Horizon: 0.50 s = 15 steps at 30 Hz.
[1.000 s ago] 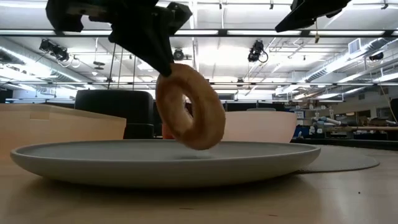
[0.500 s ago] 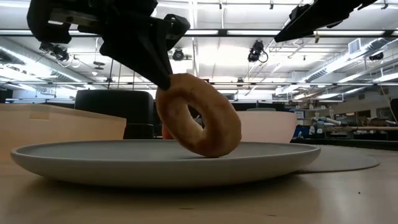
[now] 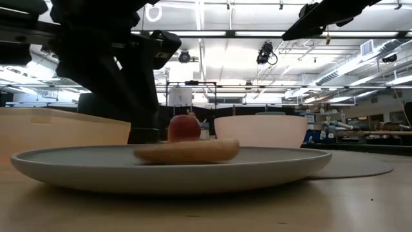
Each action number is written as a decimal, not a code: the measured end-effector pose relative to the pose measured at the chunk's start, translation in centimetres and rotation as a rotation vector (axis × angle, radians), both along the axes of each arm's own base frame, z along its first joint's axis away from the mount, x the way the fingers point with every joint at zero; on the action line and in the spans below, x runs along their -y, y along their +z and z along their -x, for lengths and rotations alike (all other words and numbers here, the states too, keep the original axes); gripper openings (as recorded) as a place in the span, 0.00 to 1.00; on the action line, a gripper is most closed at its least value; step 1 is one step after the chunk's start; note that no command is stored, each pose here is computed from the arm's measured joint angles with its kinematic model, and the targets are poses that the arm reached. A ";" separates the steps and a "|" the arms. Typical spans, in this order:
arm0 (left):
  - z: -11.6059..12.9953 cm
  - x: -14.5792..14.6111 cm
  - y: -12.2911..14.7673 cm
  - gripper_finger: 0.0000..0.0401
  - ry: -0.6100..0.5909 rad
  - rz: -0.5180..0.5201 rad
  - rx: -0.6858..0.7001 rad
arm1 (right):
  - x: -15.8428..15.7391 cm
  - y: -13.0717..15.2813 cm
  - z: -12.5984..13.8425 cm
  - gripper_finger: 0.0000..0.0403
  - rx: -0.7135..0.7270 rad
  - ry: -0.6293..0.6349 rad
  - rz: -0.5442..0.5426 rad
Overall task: Arrange a breakfast setting
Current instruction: Pour the cereal from the cereal box into the pink bowl
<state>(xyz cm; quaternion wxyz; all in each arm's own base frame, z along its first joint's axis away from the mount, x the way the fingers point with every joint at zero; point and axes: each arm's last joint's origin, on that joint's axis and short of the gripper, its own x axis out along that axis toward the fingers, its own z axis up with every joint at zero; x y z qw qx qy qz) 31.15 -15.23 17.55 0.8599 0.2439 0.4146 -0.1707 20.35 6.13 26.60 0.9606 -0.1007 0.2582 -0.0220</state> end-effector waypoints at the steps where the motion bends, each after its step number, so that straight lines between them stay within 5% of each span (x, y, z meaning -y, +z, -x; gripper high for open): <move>1: 0.0 0.0 0.0 0.29 -0.001 -0.001 0.000 | 0.0 0.0 0.0 0.70 0.005 0.000 -0.001; 5: -0.3 0.3 1.7 0.31 0.006 -0.004 0.004 | -0.1 0.3 -0.2 0.71 0.034 0.022 0.026; 15: -0.6 -0.1 10.6 0.31 0.183 0.063 -0.096 | 0.2 1.2 -0.7 0.73 0.125 0.036 0.069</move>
